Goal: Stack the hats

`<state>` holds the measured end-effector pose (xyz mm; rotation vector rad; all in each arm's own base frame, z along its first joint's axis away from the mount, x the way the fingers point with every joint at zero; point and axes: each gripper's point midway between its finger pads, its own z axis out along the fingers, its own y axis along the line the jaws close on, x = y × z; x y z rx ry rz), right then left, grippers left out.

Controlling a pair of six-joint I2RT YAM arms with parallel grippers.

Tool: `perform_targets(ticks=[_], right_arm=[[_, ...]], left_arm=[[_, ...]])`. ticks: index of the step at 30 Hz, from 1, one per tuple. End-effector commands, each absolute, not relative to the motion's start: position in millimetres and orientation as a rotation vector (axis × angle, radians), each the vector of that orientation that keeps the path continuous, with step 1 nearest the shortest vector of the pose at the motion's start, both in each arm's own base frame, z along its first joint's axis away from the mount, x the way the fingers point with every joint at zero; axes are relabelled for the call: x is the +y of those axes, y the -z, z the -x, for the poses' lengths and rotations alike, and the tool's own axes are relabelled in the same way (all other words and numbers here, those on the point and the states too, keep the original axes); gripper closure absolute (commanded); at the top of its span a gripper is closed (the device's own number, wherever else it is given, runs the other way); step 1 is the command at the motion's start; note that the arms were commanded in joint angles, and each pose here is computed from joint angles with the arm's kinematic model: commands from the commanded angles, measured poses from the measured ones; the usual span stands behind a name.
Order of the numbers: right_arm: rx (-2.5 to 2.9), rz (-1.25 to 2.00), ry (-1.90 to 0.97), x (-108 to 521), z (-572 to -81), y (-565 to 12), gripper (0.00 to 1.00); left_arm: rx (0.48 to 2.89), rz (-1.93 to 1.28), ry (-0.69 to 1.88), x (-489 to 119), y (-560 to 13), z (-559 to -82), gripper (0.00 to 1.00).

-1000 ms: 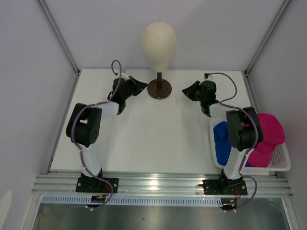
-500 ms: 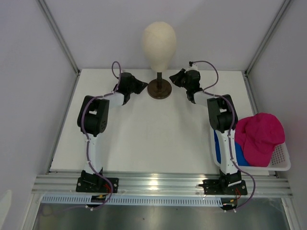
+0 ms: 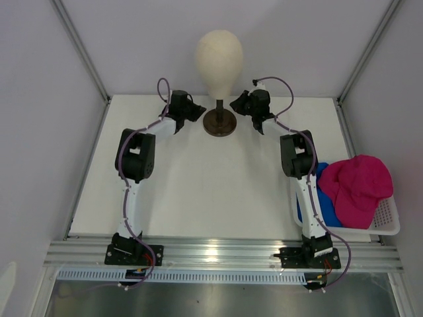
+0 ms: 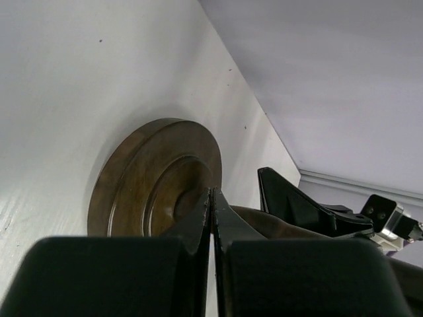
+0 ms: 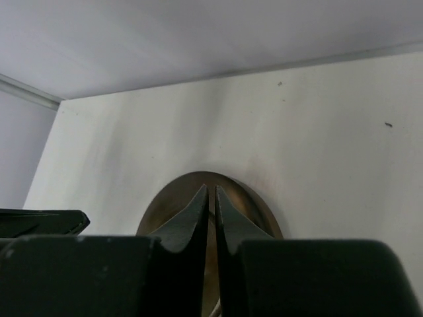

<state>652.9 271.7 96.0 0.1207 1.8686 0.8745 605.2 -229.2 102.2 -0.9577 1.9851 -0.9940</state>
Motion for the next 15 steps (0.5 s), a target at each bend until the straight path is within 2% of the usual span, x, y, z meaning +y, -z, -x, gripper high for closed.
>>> perform_targets(ticks=[1, 5, 15], right_arm=[[1.942, -0.124, -0.790, 272.3, -652.5, -74.5, 0.89], [2.025, -0.116, -0.742, 271.9, -643.1, -54.6, 0.89], [2.129, -0.044, -0.713, 282.1, -624.4, -42.6, 0.89]], left_arm=[[2.029, 1.022, 0.967, -237.0, -93.4, -605.3, 0.99], [2.097, 1.125, 0.865, -225.1, -70.4, -590.2, 0.99], [2.140, 1.094, 0.886, -229.2, -61.6, -588.2, 0.99]])
